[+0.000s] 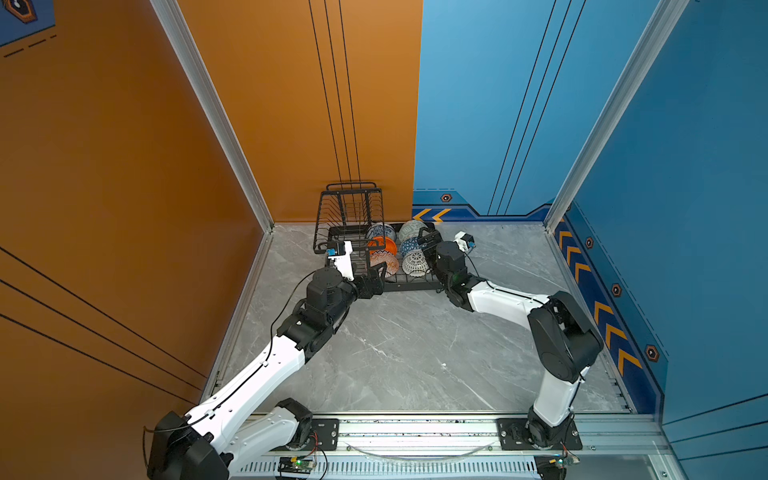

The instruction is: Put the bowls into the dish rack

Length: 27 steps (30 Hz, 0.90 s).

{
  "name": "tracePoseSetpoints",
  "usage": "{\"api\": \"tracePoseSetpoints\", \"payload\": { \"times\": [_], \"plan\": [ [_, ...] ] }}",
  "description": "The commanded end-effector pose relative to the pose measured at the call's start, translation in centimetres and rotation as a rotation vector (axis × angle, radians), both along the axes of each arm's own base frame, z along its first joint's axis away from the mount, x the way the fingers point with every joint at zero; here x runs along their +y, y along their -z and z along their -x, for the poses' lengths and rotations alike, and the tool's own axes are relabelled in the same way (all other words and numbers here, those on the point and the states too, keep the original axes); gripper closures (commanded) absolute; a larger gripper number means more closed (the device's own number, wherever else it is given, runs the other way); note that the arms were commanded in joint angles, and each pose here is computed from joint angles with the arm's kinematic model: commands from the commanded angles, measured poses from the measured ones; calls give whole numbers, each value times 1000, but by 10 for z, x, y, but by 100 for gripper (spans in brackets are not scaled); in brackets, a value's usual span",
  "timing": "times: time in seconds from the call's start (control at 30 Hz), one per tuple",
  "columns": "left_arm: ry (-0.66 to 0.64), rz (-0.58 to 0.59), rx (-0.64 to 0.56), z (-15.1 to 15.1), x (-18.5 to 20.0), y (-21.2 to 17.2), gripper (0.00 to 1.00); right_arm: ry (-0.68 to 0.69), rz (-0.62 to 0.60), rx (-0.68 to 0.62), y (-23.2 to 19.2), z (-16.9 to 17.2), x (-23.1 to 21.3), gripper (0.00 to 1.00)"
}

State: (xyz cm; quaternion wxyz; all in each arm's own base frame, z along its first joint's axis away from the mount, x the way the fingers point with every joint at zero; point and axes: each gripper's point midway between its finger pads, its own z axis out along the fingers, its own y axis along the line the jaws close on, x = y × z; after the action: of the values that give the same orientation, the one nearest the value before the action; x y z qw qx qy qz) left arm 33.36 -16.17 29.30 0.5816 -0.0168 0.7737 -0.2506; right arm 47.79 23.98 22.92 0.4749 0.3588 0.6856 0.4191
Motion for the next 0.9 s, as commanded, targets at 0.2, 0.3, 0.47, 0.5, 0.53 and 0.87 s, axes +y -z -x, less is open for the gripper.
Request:
{"api": "tracePoseSetpoints", "payload": {
  "times": [0.2,0.3,0.47,0.5,0.53,0.87],
  "plan": [
    [-376,-183,-4,0,99,28,2,64,415,76,-16,45,-131,0],
    [-482,-209,-1,2,130,54,2,118,487,106,-9,61,-175,0],
    [-638,-254,31,12,178,88,2,256,617,197,11,90,-245,0],
    [-671,-277,41,16,187,96,2,284,653,213,17,95,-256,0],
    [-697,-296,44,17,194,102,2,307,692,228,23,98,-264,0],
    [-831,-390,85,27,240,162,2,368,980,298,77,123,-289,0]
  ]
}}
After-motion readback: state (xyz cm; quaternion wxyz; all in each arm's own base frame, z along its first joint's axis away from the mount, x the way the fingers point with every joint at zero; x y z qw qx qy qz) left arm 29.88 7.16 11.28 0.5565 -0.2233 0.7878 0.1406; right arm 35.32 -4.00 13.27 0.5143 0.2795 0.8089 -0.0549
